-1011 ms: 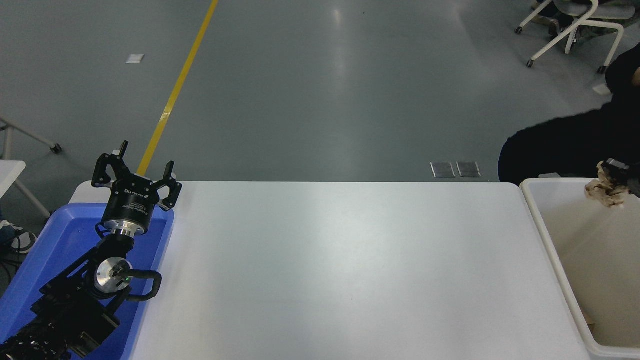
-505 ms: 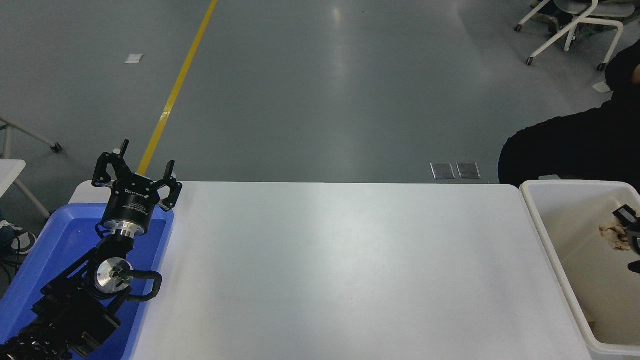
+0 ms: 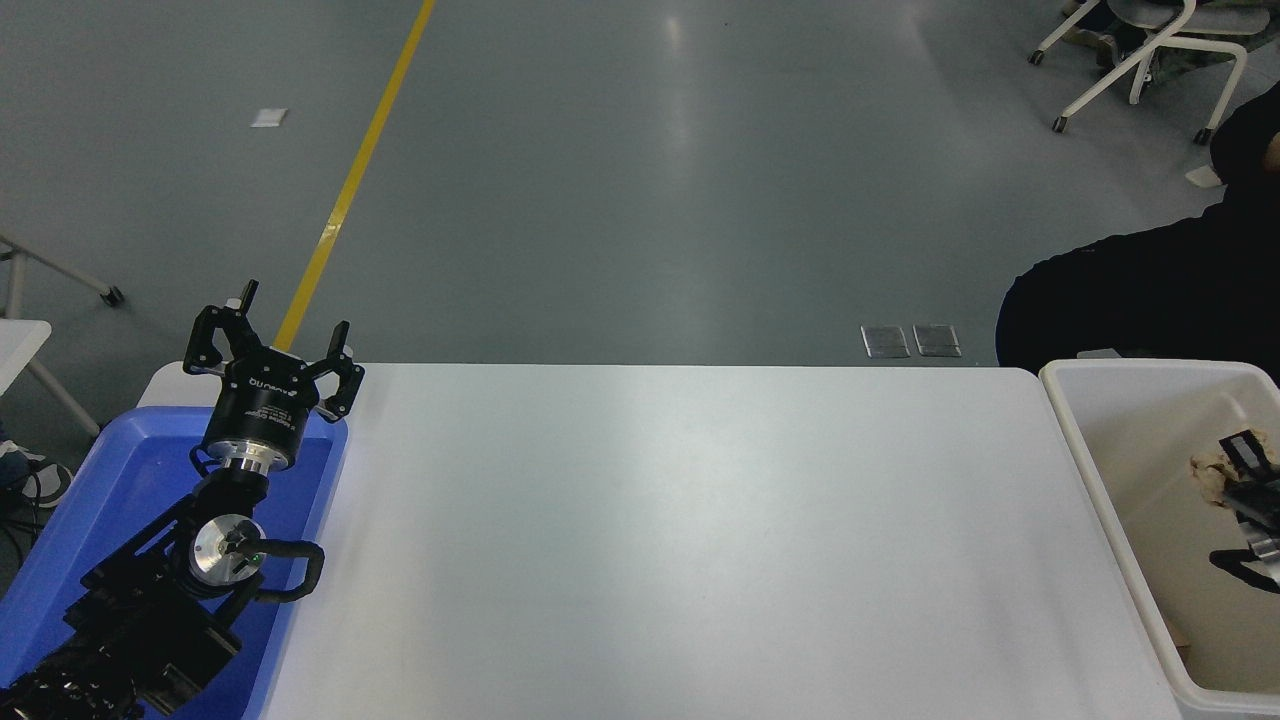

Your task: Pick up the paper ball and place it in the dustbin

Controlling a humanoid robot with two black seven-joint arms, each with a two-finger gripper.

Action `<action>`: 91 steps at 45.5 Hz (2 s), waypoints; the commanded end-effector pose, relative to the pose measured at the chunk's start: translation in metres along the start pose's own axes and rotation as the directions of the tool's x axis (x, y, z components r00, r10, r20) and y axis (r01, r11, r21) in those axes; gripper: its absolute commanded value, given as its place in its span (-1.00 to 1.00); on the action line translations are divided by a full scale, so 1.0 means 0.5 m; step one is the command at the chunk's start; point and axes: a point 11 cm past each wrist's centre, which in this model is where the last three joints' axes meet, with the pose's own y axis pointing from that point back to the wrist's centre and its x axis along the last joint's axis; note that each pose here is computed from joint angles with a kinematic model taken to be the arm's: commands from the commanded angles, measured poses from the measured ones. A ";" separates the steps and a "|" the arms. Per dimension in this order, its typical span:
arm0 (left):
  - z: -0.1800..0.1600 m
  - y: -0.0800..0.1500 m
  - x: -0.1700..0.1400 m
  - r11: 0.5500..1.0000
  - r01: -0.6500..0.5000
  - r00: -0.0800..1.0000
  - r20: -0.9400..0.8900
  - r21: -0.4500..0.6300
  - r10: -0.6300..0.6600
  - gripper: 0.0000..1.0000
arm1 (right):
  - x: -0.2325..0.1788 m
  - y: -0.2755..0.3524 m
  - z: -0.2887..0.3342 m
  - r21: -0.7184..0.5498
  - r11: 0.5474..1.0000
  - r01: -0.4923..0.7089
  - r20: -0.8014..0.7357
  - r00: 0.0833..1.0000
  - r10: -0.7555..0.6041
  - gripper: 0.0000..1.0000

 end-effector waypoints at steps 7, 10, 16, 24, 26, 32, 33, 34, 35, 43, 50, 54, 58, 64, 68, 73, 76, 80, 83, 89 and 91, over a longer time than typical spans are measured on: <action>0.000 0.000 0.000 1.000 -0.001 1.000 0.000 0.001 0.001 0.96 | -0.006 -0.002 -0.003 0.008 1.000 -0.010 0.019 1.000 0.010 -0.86; 0.000 0.000 -0.001 1.000 0.001 1.000 0.000 0.001 -0.001 0.96 | -0.001 -0.002 -0.005 0.010 1.000 -0.014 0.034 0.999 0.013 0.13; 0.000 0.000 0.000 1.000 0.001 1.000 0.000 0.001 -0.001 0.96 | 0.008 -0.002 -0.016 0.019 1.000 -0.022 0.069 0.997 0.020 1.00; 0.000 0.000 0.000 1.000 -0.001 1.000 0.000 0.001 0.001 0.96 | -0.007 -0.002 -0.006 0.007 1.000 0.006 0.097 0.995 -0.007 1.00; 0.000 0.000 -0.001 1.000 0.001 1.000 0.000 0.001 -0.001 0.96 | -0.011 -0.002 -0.005 0.006 1.000 0.011 0.096 0.995 -0.011 1.00; 0.000 0.000 0.000 1.000 -0.001 1.000 0.000 0.001 0.001 0.96 | -0.005 0.000 -0.020 0.020 1.000 0.012 0.108 0.994 -0.014 1.00; 0.000 0.000 -0.001 1.000 0.001 1.000 0.000 0.001 -0.001 0.96 | -0.005 0.001 -0.024 0.023 1.000 0.013 0.115 0.993 -0.016 1.00; 0.000 0.000 0.000 1.000 -0.001 1.000 0.000 0.001 0.001 0.96 | -0.004 0.001 -0.031 0.029 0.999 0.015 0.127 0.992 -0.018 1.00; 0.000 0.000 -0.001 1.000 0.001 1.000 0.000 -0.001 -0.001 0.96 | -0.002 0.003 -0.043 0.038 0.999 0.017 0.144 0.989 -0.022 1.00; 0.000 0.000 0.000 1.000 -0.001 1.000 0.000 -0.001 0.001 0.96 | 0.030 0.025 -0.147 0.122 0.992 0.034 0.344 0.936 -0.074 1.00; -0.001 0.000 0.000 1.000 0.000 1.000 0.001 0.002 0.000 0.96 | 0.042 0.040 -0.191 0.164 0.986 0.037 0.332 0.939 -0.090 1.00; 0.000 -0.001 -0.001 1.000 0.001 1.000 0.000 0.000 -0.001 0.96 | 0.070 0.052 -0.229 0.201 0.980 0.002 0.235 0.971 -0.050 1.00; 0.000 -0.001 -0.002 1.000 0.002 1.000 0.000 0.001 -0.002 0.96 | 0.095 0.078 -0.290 0.257 0.966 -0.012 0.143 0.989 -0.026 1.00; 0.000 -0.001 -0.001 1.000 0.001 1.000 0.001 0.001 -0.001 0.96 | 0.123 0.137 -0.375 0.324 0.946 0.020 0.033 0.999 -0.032 1.00; 0.000 -0.001 -0.001 1.000 0.002 1.000 0.000 0.001 -0.002 0.96 | 0.139 0.185 -0.419 0.357 0.932 0.063 -0.016 0.998 -0.061 1.00; 0.000 -0.001 -0.002 1.000 0.004 1.000 -0.001 0.001 -0.004 0.96 | 0.147 0.269 -0.499 0.426 0.885 0.188 -0.097 0.982 -0.162 1.00; 0.000 -0.001 -0.001 1.000 0.002 1.000 0.000 0.001 -0.002 0.96 | 0.149 0.314 -0.533 0.444 0.854 0.270 -0.175 0.961 -0.213 1.00; 0.000 -0.001 -0.001 1.000 0.002 1.000 0.000 0.001 -0.002 0.96 | 0.121 0.382 -0.574 0.425 0.822 0.379 -0.350 0.906 -0.237 1.00; 0.000 -0.001 -0.001 1.000 0.001 1.000 0.001 0.001 -0.001 0.96 | 0.117 0.421 -0.592 0.413 0.814 0.410 -0.431 0.875 -0.222 1.00; 0.000 -0.001 -0.001 1.000 0.002 1.000 0.000 0.001 -0.002 0.96 | 0.095 0.501 -0.603 0.358 0.773 0.524 -0.552 0.786 -0.277 1.00; 0.000 -0.001 -0.001 1.000 0.001 1.000 0.001 0.001 -0.001 0.96 | 0.088 0.526 -0.604 0.335 0.751 0.568 -0.583 0.752 -0.309 1.00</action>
